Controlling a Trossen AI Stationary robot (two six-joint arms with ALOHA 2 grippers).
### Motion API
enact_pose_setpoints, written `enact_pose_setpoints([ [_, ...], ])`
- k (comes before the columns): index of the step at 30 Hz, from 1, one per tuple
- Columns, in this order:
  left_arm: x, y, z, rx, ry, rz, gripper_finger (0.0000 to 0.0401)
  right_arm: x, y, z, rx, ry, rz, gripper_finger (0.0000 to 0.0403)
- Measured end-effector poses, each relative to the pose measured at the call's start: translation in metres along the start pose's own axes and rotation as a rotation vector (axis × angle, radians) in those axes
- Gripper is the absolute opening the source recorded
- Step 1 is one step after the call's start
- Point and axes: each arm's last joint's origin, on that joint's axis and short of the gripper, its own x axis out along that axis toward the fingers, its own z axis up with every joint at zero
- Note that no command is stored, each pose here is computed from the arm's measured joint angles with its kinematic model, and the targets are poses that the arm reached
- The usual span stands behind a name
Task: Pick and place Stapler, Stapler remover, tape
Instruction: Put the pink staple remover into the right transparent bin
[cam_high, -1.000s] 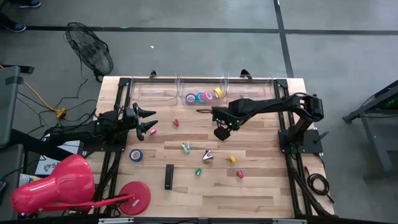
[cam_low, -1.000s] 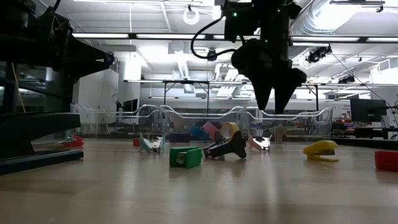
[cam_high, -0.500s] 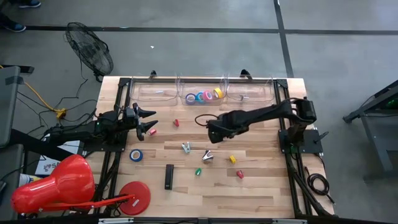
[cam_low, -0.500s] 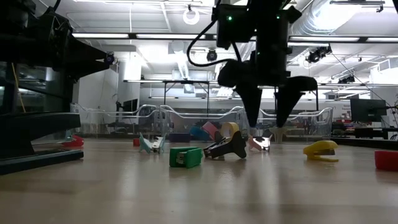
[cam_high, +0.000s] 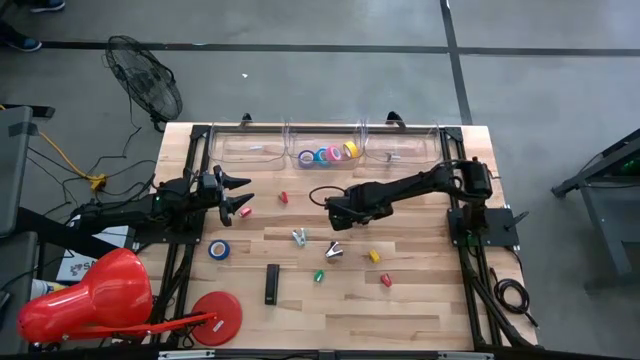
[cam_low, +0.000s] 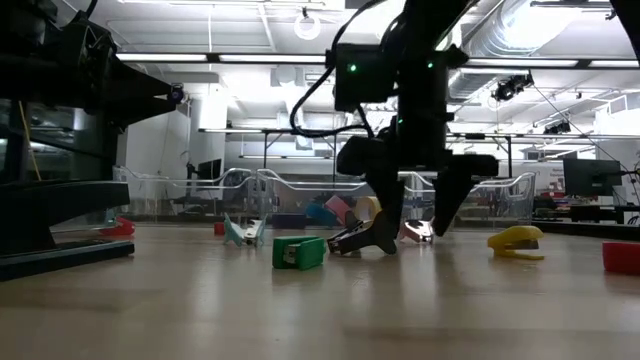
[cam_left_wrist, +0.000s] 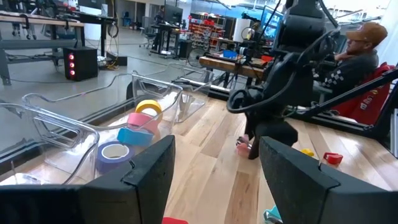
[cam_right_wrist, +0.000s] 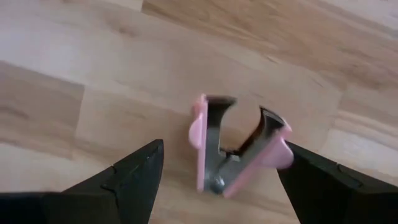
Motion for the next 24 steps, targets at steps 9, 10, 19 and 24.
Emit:
enact_pose_setpoints([
  [9,0.000,0.000,0.000,0.000,0.000,0.000,0.0230,0.007,-0.002,0.011,-0.014,0.012,-0.005,0.0280],
  [10,0.000,0.000,0.000,0.000,0.000,0.000,0.0230,0.007,-0.002,0.012,-0.015,0.014,-0.004,0.0274],
  [19,0.000,0.000,0.000,0.000,0.000,0.000,0.0230,0.008,-0.003,0.014,-0.064,0.027,0.003,0.0201],
  [24,0.000,0.000,0.000,0.000,0.000,0.000,0.0230,0.009,-0.004,0.017,-0.100,0.035,0.005,0.0162],
])
